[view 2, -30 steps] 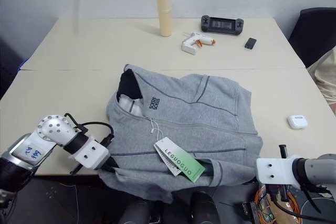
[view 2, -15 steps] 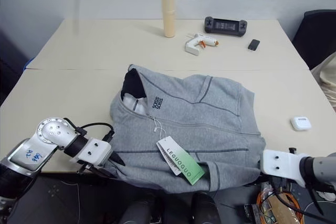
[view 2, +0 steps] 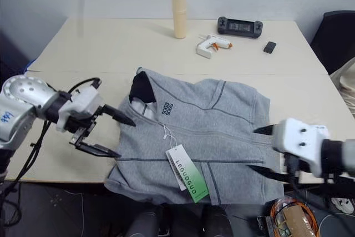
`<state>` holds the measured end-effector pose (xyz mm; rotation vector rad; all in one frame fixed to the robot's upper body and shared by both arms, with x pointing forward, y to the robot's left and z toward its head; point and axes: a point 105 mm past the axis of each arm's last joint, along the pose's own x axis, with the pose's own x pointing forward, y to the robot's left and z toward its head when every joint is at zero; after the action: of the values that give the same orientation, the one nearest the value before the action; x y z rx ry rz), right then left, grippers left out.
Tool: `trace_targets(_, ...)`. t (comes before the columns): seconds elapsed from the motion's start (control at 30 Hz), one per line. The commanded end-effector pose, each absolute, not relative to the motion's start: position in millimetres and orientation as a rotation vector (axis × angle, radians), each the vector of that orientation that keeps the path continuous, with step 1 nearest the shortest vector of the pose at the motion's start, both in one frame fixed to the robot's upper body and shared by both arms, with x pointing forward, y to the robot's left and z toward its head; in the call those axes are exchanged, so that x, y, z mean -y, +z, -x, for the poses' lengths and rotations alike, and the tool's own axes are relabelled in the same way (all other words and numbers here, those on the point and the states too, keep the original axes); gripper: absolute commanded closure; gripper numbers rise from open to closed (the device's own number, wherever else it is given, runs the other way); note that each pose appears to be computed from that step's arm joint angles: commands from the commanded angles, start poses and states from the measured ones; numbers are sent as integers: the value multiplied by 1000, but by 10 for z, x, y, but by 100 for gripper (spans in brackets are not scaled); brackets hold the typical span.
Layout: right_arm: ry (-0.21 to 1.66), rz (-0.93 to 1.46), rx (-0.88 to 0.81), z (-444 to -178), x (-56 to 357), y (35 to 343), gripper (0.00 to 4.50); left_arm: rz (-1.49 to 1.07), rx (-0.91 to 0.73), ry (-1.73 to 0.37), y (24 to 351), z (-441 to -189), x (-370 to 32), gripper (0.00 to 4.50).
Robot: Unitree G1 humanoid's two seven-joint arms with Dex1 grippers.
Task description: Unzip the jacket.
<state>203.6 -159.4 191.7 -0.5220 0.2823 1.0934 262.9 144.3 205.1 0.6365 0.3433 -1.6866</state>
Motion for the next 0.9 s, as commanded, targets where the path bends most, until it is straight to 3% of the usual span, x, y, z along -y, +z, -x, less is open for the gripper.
trace_targets(0.03, 1134, 347, -351, -2059, 1342, 1711, 5, -747, -373, -1828, 1977, -2563, -1390, 0)
trace_targets(0.2, 1209, 117, -471, -2060, 1125, 1517, 5, -803, -341, -1860, 1977, -2607, -1315, 0)
trace_targets(0.5, 1230, 123, -576, -2131, 1007, 1275, 5, -785, -291, -1865, 1989, -2517, -1244, 0)
trace_targets(0.7, 1256, 295, -494, -2065, 1085, 1334, 5, -854, -270, -1887, 1860, -2434, -1229, 0)
trace_targets(0.9, 1251, 385, -438, -1935, 1314, 1611, 5, -1032, -47, -1979, 1632, -2478, -885, 0)
